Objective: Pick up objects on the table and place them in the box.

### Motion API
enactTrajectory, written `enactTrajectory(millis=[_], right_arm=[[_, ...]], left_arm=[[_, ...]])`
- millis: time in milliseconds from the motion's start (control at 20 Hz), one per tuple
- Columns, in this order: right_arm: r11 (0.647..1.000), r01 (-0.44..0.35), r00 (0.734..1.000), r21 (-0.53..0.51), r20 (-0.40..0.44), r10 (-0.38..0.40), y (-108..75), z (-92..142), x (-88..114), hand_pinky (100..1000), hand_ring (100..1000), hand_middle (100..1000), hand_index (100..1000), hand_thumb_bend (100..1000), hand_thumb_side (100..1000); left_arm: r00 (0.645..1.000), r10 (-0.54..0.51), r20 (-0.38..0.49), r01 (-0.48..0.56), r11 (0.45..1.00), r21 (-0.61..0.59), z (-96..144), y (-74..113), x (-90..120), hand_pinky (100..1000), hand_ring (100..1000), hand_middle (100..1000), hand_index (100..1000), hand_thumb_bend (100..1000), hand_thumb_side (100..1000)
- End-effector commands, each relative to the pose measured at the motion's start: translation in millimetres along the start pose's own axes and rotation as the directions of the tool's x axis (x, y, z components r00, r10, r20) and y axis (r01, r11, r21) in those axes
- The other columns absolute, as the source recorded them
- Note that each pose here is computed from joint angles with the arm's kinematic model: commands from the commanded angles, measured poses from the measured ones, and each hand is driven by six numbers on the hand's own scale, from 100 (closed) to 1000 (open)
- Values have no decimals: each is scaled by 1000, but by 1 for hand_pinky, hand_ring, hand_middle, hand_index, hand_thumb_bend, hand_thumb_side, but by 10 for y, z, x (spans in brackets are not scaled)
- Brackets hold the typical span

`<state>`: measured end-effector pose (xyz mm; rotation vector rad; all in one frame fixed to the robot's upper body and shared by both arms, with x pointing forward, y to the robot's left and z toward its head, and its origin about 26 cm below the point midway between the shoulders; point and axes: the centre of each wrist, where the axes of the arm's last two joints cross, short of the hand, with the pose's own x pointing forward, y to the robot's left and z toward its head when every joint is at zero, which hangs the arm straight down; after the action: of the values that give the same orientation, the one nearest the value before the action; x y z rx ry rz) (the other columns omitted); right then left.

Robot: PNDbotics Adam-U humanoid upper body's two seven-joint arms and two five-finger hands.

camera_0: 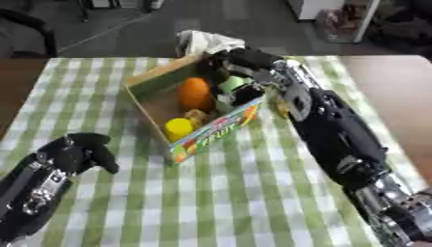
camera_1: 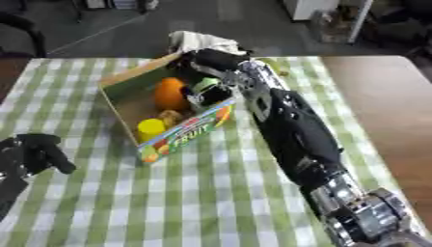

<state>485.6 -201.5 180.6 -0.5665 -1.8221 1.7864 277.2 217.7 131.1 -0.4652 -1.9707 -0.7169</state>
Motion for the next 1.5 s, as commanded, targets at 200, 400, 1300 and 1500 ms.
enactTrajectory(millis=[200,400,1300,1500], right_arm=[[998,23,997,-65,-68,-27,-407,498,-251,860,813,881,975,100,200],[997,65,985,-46,-160,-71,-429,823,-411,868,828,903,988,100,204],[952,151,815,265,-579,32,270,1042,-755,910,913,971,999,100,428],[937,174,816,302,-577,35,357,1060,-771,910,911,965,991,100,507]], left_arm=[[1000,-30,7,30,1000,6,5,39,65,667,567,557,778,100,724],[999,-35,1,35,999,14,23,51,62,668,567,558,778,100,726],[1000,-30,3,30,999,21,31,57,60,668,569,558,779,100,725],[1000,-28,-1,28,999,21,30,54,59,668,569,558,779,100,728]])
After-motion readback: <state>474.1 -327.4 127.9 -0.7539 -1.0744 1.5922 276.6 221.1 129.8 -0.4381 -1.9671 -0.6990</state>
